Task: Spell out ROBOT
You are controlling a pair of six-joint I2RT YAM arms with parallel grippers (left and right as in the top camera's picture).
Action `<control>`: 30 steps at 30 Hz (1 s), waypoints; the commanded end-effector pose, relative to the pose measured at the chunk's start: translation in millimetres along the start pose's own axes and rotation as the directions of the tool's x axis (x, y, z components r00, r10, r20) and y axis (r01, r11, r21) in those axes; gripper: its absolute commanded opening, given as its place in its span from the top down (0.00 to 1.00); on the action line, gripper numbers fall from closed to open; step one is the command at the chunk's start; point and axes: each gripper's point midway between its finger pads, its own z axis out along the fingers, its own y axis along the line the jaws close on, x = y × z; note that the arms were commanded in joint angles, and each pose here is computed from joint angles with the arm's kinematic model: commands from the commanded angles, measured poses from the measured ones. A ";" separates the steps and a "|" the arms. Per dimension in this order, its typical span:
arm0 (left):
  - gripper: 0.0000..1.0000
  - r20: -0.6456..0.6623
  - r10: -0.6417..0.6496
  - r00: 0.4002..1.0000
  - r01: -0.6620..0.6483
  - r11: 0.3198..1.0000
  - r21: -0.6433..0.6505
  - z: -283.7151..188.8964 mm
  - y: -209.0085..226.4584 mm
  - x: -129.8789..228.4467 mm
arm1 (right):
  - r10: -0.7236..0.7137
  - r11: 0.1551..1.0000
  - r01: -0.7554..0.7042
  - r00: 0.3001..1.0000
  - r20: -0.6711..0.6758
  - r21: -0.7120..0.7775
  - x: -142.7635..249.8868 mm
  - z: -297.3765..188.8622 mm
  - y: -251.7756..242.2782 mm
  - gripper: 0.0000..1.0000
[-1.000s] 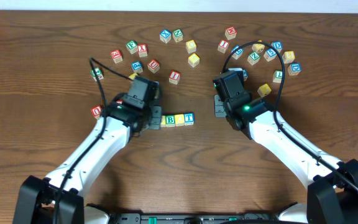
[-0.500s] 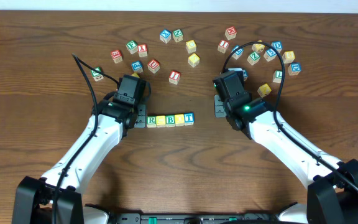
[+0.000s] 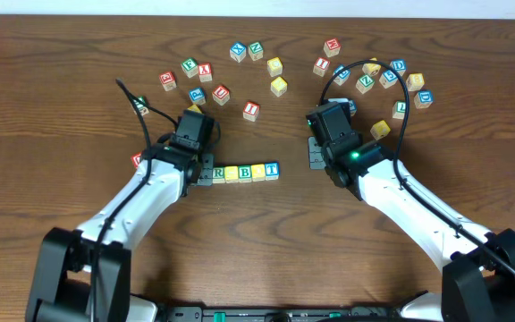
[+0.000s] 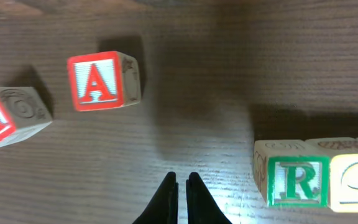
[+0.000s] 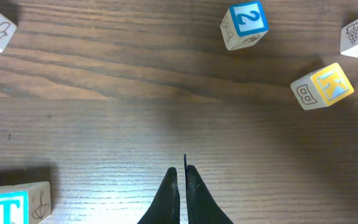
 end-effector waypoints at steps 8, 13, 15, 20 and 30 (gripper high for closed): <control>0.93 -0.028 0.005 1.000 -0.004 0.998 0.064 6.1 -10.7 6.6 | 0.002 1.000 -0.002 1.000 0.028 -0.003 -11.2 -8.1 -1.9 0.99; 0.92 -0.029 0.007 1.000 -0.005 0.998 0.063 6.1 -10.8 7.0 | 0.002 1.000 -0.002 1.000 0.028 -0.003 -11.2 -8.1 -1.9 0.99; 0.92 -0.030 0.007 1.000 -0.005 0.998 0.063 6.4 -10.7 7.7 | 0.002 1.000 -0.002 1.000 0.028 -0.003 -11.2 -8.1 -1.9 0.99; 0.93 -0.038 0.008 0.999 -0.006 0.998 0.069 7.3 -11.5 10.3 | 0.002 1.000 -0.002 1.000 0.028 -0.003 -11.2 -8.1 -1.9 0.99; 0.93 -0.058 0.010 0.998 -0.004 0.994 0.110 8.9 -18.5 15.9 | 0.003 1.000 -0.003 1.000 0.029 -0.003 -11.4 -8.1 -1.8 0.99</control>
